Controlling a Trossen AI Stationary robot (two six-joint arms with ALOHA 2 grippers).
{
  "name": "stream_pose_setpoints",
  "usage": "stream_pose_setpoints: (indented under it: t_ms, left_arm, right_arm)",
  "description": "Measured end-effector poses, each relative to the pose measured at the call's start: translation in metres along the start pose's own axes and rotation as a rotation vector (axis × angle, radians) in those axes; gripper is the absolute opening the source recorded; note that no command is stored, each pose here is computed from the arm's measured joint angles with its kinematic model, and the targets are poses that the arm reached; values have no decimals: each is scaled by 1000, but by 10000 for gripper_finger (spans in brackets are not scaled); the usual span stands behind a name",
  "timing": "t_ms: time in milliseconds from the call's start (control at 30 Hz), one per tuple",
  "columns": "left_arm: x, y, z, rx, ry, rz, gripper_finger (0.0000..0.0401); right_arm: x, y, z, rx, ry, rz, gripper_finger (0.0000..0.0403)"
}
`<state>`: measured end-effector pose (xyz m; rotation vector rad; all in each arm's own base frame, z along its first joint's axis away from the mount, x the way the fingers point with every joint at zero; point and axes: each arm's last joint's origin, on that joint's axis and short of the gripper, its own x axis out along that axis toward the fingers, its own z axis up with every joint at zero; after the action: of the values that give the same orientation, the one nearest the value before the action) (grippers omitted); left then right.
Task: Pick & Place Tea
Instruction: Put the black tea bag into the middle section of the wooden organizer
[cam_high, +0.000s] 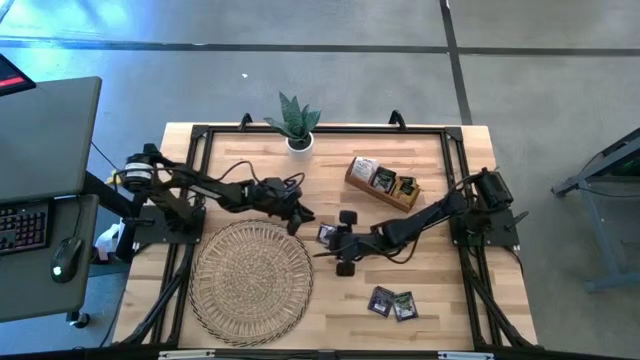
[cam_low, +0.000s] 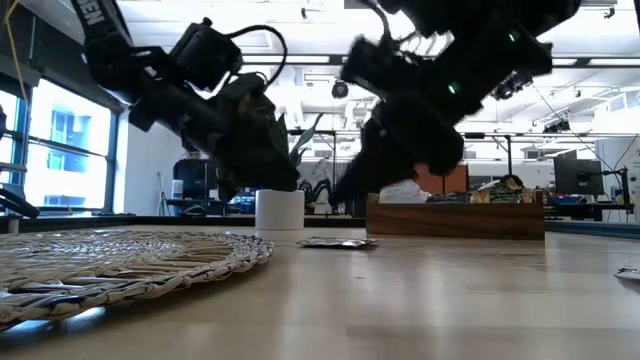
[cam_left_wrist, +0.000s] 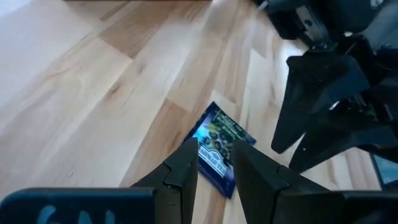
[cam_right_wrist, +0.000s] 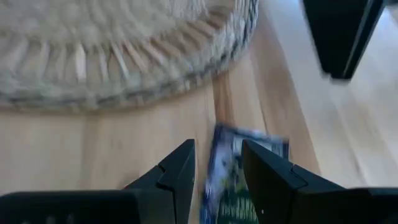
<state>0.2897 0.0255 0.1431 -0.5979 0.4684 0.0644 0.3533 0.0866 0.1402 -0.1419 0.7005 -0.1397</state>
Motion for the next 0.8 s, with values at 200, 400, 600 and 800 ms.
stream_pose_setpoints:
  t_ms: [200, 400, 600, 800]
  left_arm:
    - [8, -6, 12, 19, -1, -13, 98]
    - [11, -11, 20, 22, 14, -41, 98]
    - [12, -13, 21, 21, 27, -54, 98]
    - [12, -11, 21, 19, 17, -19, 98]
  right_arm:
    - [2, -6, -22, 12, 65, -22, 129]
    - [3, -13, -39, -79, 181, -16, 129]
    - [2, -22, -44, -407, 265, -170, 129]
    - [2, -26, -33, -765, 303, -286, 129]
